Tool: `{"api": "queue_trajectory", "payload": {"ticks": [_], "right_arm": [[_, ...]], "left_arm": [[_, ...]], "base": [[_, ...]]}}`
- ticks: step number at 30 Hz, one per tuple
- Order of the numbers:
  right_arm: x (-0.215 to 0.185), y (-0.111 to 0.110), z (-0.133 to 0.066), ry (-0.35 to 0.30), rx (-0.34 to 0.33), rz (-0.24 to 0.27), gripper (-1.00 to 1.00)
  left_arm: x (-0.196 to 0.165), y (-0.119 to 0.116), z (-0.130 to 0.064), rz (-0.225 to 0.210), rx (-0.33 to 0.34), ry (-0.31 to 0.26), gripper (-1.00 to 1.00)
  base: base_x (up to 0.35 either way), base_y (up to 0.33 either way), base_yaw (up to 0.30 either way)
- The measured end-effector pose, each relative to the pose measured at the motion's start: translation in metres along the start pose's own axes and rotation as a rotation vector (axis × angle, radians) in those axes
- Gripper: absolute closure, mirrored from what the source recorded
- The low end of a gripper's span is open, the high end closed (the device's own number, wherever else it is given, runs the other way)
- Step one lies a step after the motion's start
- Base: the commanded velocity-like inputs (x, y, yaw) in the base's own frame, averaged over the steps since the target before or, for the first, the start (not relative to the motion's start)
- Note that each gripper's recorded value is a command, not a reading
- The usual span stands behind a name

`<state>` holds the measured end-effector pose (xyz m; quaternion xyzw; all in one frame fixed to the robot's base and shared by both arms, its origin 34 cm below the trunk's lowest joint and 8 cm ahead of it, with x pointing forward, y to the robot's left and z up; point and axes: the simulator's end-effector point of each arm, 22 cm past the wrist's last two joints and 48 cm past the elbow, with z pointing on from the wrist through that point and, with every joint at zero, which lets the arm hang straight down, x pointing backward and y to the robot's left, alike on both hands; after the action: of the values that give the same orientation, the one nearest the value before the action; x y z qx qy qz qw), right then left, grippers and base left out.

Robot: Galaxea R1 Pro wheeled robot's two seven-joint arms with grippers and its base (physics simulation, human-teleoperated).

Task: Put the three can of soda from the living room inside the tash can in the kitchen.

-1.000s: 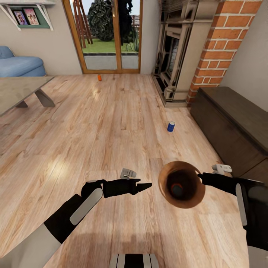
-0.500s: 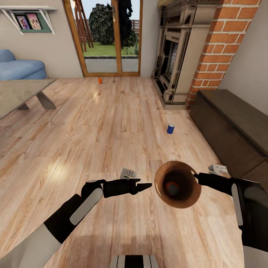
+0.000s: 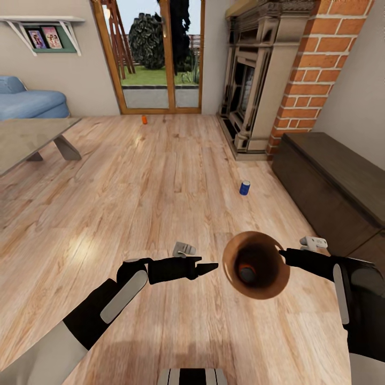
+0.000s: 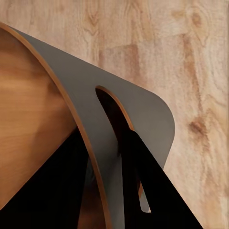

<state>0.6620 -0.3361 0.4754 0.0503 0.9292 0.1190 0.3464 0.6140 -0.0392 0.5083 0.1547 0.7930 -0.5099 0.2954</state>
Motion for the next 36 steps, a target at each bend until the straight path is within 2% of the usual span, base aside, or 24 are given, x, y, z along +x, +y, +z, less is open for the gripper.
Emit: {"api": "queue_trajectory", "payload": {"ticks": [36], "right_arm": [[-0.023,0.009,-0.023,-0.057,-0.014,-0.008,1.00]], "left_arm": [[-0.019,-0.022,-0.009,0.054,0.003,-0.025,-1.00]], "base": [[0.000,0.000,0.000]]}}
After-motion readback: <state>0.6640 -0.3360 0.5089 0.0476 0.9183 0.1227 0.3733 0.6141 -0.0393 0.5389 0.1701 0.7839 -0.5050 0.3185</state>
